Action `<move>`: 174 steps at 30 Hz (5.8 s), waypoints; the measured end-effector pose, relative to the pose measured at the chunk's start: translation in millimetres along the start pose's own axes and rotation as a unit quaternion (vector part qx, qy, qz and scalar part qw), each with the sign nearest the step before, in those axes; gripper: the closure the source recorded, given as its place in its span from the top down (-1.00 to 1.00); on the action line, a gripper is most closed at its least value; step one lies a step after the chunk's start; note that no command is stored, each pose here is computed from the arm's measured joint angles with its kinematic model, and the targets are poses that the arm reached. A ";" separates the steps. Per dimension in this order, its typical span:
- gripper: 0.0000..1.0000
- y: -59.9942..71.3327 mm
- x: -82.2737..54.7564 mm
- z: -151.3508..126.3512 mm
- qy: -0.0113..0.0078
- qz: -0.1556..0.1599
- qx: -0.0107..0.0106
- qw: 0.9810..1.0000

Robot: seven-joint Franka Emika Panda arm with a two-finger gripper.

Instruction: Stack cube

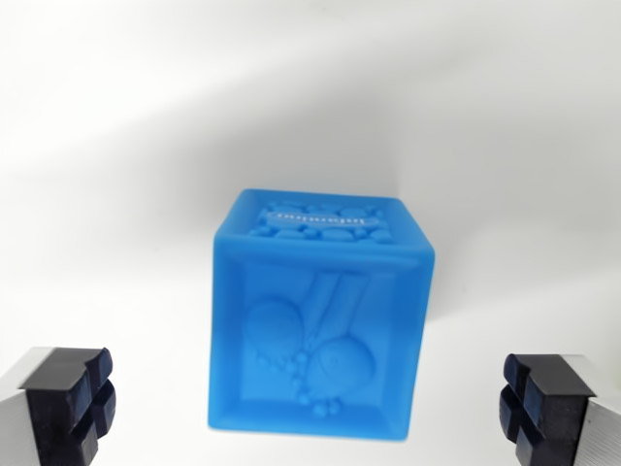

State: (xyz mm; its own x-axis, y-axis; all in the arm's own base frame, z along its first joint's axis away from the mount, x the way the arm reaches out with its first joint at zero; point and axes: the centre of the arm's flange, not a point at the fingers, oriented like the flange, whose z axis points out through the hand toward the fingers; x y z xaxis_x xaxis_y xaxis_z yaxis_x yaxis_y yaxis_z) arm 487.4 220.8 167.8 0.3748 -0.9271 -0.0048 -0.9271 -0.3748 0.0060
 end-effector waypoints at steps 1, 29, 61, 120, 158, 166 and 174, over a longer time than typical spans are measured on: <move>1.00 0.0 0.0 3.6 0.000 0.000 0.000 1.000; -1.00 -0.5 0.3 52.9 0.001 0.000 0.001 1.000; -1.00 -0.8 0.3 52.7 0.001 0.000 0.001 1.000; -1.00 9.7 5.0 -55.5 0.004 -0.033 0.002 0.999; -1.00 67.6 30.6 -78.2 0.004 -0.207 0.000 0.978; -1.00 80.3 36.2 -82.9 0.004 -0.244 0.001 0.970; -1.00 92.4 41.5 -87.5 0.004 -0.281 0.002 0.960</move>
State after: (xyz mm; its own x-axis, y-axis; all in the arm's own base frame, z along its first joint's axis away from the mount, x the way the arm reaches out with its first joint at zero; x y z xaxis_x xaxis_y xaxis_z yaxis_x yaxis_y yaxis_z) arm 418.0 147.5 255.7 0.8157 -0.5785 0.0017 -0.5785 -0.8157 0.0019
